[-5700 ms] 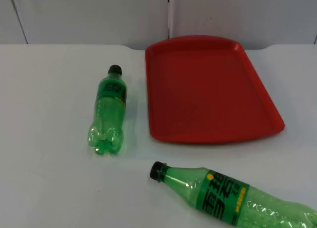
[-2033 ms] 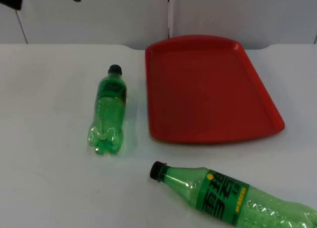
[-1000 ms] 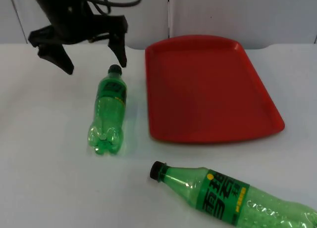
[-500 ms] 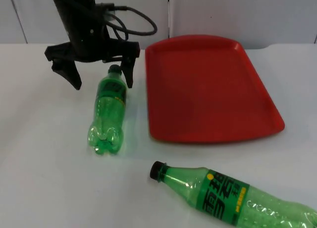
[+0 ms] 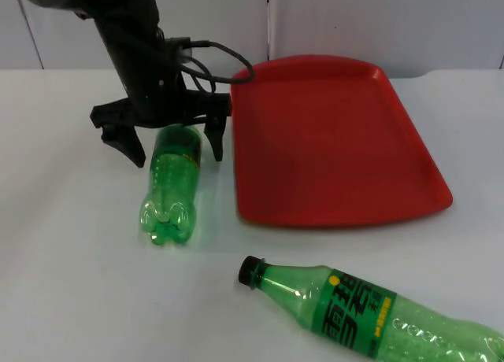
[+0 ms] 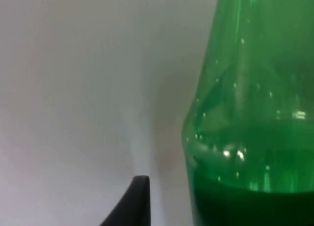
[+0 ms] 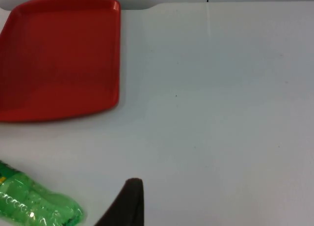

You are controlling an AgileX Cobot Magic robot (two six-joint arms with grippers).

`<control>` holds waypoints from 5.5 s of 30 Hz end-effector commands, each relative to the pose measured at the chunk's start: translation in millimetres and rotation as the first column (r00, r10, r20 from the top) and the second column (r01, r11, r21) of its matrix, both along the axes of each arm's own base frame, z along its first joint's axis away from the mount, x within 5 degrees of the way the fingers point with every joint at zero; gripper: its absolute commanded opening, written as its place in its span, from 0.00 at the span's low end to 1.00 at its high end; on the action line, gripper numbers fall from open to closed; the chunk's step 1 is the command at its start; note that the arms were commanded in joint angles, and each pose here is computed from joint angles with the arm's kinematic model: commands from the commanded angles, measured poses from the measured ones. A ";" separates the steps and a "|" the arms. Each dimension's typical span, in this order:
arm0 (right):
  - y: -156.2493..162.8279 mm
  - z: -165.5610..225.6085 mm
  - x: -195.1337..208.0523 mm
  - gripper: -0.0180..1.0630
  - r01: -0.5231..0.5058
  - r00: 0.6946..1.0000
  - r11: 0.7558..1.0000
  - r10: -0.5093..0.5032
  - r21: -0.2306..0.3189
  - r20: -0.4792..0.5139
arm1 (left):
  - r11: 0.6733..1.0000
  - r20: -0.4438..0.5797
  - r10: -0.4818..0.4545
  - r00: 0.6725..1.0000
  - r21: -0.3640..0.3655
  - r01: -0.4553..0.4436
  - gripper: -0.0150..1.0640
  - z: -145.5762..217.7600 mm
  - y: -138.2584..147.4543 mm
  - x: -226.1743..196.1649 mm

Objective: Place the bottle upright on the tray.

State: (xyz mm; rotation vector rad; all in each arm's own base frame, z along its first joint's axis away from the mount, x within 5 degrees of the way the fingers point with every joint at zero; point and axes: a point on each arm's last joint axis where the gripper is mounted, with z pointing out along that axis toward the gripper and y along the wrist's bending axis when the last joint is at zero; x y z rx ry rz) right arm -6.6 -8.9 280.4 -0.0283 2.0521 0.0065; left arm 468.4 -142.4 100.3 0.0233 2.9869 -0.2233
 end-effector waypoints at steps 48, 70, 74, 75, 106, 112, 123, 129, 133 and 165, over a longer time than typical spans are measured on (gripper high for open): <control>-0.1 -0.2 -0.1 0.99 0.005 1.000 1.000 -0.005 -0.006 0.009 | 0.993 0.390 0.029 0.921 -0.119 0.019 0.01 164.2 0.3 -11.7; -0.1 -0.2 -0.1 0.99 0.005 1.000 1.000 -0.005 -0.006 0.009 | 0.979 0.842 0.109 0.529 -0.183 0.089 0.01 322.3 34.7 -108.8; -0.1 -0.2 -0.1 0.99 0.005 1.000 1.000 -0.005 -0.006 0.009 | 0.975 0.882 0.144 0.449 -0.205 0.091 0.01 311.4 41.9 -129.2; -0.1 -0.2 -0.1 0.99 0.005 1.000 1.000 -0.005 -0.006 0.009 | 0.973 0.894 0.155 0.420 -0.211 0.091 0.01 306.2 44.4 -135.9; -0.1 -0.2 -0.1 0.99 0.005 1.000 1.000 -0.005 -0.006 0.009 | 0.968 0.999 -0.031 0.031 0.023 0.250 0.01 220.1 46.6 -177.3; -0.1 -0.2 -0.1 0.99 0.005 1.000 1.000 -0.005 -0.006 0.009 | 0.962 1.000 -0.001 -0.028 0.009 0.272 0.01 214.2 42.3 -169.5; -0.1 -0.2 -0.1 0.99 0.005 1.000 1.000 -0.005 -0.006 0.009 | 0.940 0.992 0.071 -0.102 -0.032 0.340 0.01 156.3 26.4 -133.5; -0.1 -0.2 -0.1 0.99 0.005 1.000 1.000 -0.005 -0.006 0.009 | 0.907 0.997 -0.008 -0.071 0.038 0.420 0.01 124.4 9.9 -108.8; -0.1 -0.2 -0.1 0.99 0.005 1.000 1.000 -0.005 -0.006 0.009 | 0.869 0.993 -0.062 -0.098 0.102 0.485 0.01 111.5 -3.7 -88.4; -0.1 -0.2 -0.1 0.99 0.005 1.000 1.000 -0.005 -0.006 0.009 | 0.782 0.998 -0.044 -0.038 0.058 0.621 0.01 5.2 -88.3 5.3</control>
